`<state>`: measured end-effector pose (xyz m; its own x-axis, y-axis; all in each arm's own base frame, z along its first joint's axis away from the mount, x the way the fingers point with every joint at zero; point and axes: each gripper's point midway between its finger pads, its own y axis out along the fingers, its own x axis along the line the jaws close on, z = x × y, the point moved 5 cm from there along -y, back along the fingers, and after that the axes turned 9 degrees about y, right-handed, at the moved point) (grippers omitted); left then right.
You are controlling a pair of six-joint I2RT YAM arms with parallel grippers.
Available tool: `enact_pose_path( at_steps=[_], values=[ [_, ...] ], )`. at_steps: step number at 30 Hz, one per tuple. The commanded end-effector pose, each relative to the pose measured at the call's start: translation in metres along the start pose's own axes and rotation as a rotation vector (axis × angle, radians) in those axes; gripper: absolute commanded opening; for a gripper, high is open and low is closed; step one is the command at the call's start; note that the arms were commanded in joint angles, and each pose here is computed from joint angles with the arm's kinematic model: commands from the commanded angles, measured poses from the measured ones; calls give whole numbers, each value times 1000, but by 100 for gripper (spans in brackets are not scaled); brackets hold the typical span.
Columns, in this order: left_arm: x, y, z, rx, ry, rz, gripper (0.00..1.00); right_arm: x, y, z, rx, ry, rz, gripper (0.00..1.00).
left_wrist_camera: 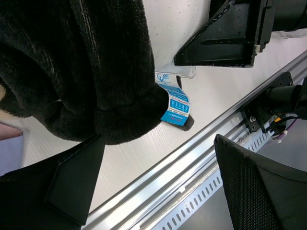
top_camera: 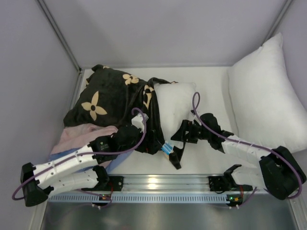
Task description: Remove the pillowcase from the pillow
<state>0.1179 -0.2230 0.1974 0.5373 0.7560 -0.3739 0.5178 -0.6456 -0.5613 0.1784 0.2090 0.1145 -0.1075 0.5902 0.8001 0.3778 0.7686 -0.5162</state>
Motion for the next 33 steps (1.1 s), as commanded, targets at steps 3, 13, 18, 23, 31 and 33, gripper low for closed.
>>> enact_pose_path(
  at_steps=[3,13,18,23,31,33],
  values=[
    [-1,-2,-3,-36,-15,10,99,27,17,-17,-64,-73,-128,72],
    [20,9,10,-19,-61,-140,99,59,-1,-25,-164,-107,-190,0],
    [24,32,2,2,-28,-241,99,86,-36,-33,-248,-143,-228,0],
    [17,64,-10,40,55,-272,99,101,-60,-30,-265,-165,-254,0],
    [51,91,0,62,30,-418,0,109,-86,-39,-342,-182,-203,0],
    [77,88,8,65,-39,-450,0,122,-105,-50,-418,-203,-200,0]
  ],
)
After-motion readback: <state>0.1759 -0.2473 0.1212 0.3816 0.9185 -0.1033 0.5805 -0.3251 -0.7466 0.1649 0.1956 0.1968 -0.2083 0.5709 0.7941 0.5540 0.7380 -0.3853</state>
